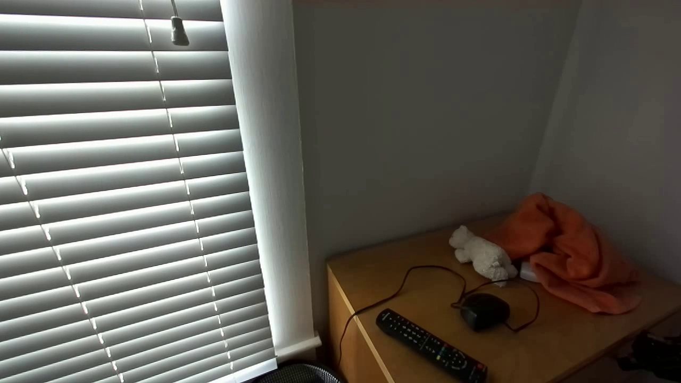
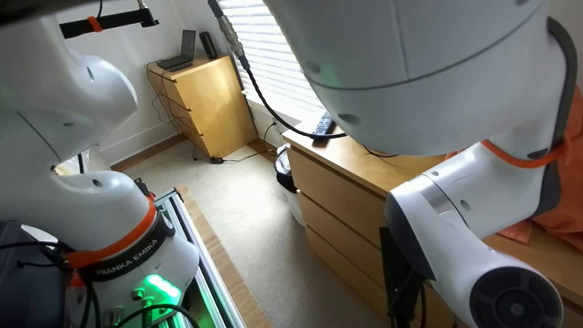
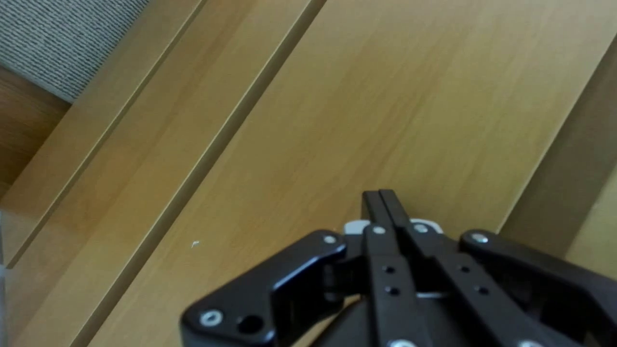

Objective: Close the top drawer

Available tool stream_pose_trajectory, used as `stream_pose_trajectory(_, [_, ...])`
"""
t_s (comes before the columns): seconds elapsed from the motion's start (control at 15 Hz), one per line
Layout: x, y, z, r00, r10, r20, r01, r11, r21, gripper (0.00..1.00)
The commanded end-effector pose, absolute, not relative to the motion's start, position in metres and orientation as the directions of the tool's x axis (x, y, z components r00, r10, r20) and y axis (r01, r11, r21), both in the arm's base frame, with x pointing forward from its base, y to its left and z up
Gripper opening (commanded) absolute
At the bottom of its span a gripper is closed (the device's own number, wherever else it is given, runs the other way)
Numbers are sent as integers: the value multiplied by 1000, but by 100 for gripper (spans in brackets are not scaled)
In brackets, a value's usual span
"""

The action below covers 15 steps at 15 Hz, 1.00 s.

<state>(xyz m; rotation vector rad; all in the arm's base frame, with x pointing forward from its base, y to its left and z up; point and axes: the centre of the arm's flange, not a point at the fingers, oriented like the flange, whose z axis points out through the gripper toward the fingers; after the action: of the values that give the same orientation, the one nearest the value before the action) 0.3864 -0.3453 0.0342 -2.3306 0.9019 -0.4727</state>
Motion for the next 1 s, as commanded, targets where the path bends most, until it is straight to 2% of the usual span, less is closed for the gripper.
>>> stream_pose_trajectory(0.0, [403, -333, 39, 775, -618, 134, -465, -700, -541, 0])
stream_pose_trajectory(0.4, [398, -298, 79, 863, -478, 165, -423, -862, -280, 0])
stream_pose_trajectory(0.67, [379, -272, 111, 891, -430, 146, -416, -902, -118, 0])
stream_pose_trajectory(0.93, [352, -247, 141, 923, -351, 160, -352, -936, -20, 0])
